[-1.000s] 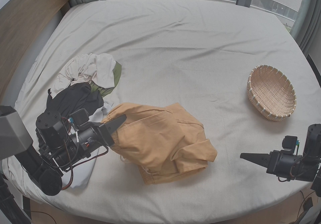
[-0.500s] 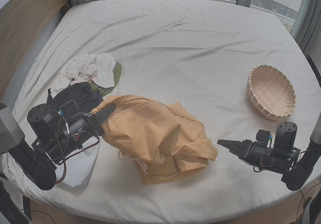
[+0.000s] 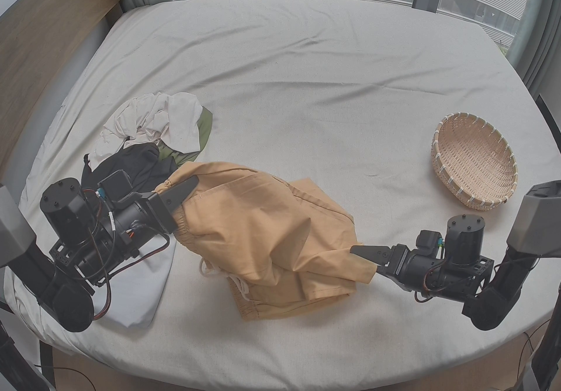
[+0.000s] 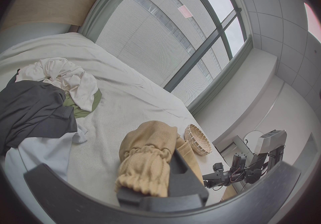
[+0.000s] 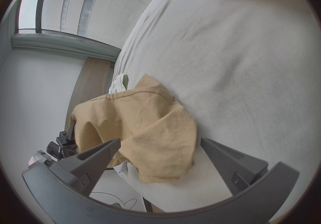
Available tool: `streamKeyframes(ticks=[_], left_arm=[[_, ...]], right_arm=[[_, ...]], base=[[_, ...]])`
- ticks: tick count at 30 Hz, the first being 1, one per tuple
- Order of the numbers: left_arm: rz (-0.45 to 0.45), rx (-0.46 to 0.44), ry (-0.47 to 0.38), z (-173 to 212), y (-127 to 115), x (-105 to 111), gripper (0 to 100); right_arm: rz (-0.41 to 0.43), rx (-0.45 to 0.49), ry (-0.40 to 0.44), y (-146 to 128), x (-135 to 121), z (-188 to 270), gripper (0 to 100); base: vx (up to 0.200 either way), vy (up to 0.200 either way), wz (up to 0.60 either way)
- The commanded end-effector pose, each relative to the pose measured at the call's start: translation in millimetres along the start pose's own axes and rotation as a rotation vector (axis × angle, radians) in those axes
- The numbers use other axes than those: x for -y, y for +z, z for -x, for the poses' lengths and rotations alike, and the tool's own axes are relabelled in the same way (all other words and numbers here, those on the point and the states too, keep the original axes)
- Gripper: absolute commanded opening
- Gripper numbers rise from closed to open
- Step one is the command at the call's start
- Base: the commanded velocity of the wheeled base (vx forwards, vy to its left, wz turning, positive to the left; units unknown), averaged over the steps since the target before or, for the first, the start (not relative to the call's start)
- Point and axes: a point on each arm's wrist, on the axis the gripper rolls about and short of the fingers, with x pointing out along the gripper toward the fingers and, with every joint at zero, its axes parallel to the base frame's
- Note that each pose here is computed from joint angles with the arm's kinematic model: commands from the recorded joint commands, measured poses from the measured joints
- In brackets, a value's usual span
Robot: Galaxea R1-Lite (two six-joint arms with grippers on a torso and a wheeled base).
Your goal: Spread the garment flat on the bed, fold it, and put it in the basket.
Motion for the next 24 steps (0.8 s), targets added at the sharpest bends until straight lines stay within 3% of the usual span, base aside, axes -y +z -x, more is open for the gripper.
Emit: streamKeyframes(ticks=[1,2,7,10,19,24], left_arm=[[0.0,0.0,-0.001,0.2,0.0,0.4,0],[0.001,-0.001,0.0,0.0,-0.4,0.2,0],[0.0,-0.004,0.0,-0.3,-1.1,-0.3,0],[0.003,-0.026,-0.036,-2.3,-1.9,-2.4,0],[0.018,-0.061,-0.081,-4.1,-7.1,2.3,0],[0.073,-0.061,-0.091,-3.4,-6.4,6.5,0]], right_arm=[[-0.001,0.002,-0.014,-2.7,5.0,-13.0,100],[0.0,0.008,-0.01,-1.4,4.2,-13.2,0],[0.004,0.039,0.019,3.3,0.2,-11.0,0],[0.023,0.14,0.096,20.0,-16.2,9.7,0],[0.063,0.297,0.188,51.1,-49.7,60.9,0],[0.075,0.32,0.21,57.0,-68.5,88.3,0]], base=[[0.0,0.0,0.0],[0.0,0.0,0.0],[0.0,0.0,0.0],[0.0,0.0,0.0],[0.0,0.0,0.0],[0.0,0.0,0.0]])
